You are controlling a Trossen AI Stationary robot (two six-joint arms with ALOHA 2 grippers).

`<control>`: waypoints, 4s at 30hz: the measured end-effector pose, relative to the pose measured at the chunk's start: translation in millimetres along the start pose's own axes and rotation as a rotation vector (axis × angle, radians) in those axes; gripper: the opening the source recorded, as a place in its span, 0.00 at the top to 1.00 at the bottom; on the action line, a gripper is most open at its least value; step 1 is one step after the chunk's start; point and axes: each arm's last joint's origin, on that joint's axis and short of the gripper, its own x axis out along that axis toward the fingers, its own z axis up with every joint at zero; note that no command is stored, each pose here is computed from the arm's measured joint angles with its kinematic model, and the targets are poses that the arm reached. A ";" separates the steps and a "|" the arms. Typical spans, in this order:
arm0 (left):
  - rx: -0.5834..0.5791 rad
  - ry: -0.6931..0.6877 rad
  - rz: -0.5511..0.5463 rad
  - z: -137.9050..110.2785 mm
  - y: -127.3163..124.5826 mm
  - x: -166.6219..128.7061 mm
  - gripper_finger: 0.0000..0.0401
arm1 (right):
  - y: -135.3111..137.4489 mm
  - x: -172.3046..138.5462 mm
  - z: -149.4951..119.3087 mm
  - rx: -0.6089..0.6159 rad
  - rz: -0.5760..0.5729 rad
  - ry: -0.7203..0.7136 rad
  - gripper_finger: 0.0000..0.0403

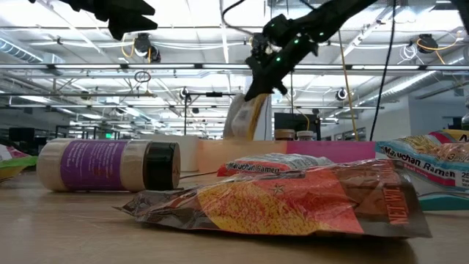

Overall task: Pick & Place Food Item
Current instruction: Put the yellow noodle pack into the orange bin

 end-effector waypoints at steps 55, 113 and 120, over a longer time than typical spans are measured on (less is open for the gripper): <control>-0.017 0.073 0.004 -19.4 0.4 5.3 0.46 | -9.4 45.3 -19.6 0.005 -0.295 0.283 1.00; -0.036 0.141 0.003 -26.7 -0.9 26.3 0.46 | -3.6 42.3 -29.3 -0.015 -0.359 0.249 1.00; -0.036 0.141 0.003 -26.8 -0.9 26.3 0.46 | -3.6 42.4 -29.2 -0.015 -0.359 0.247 1.00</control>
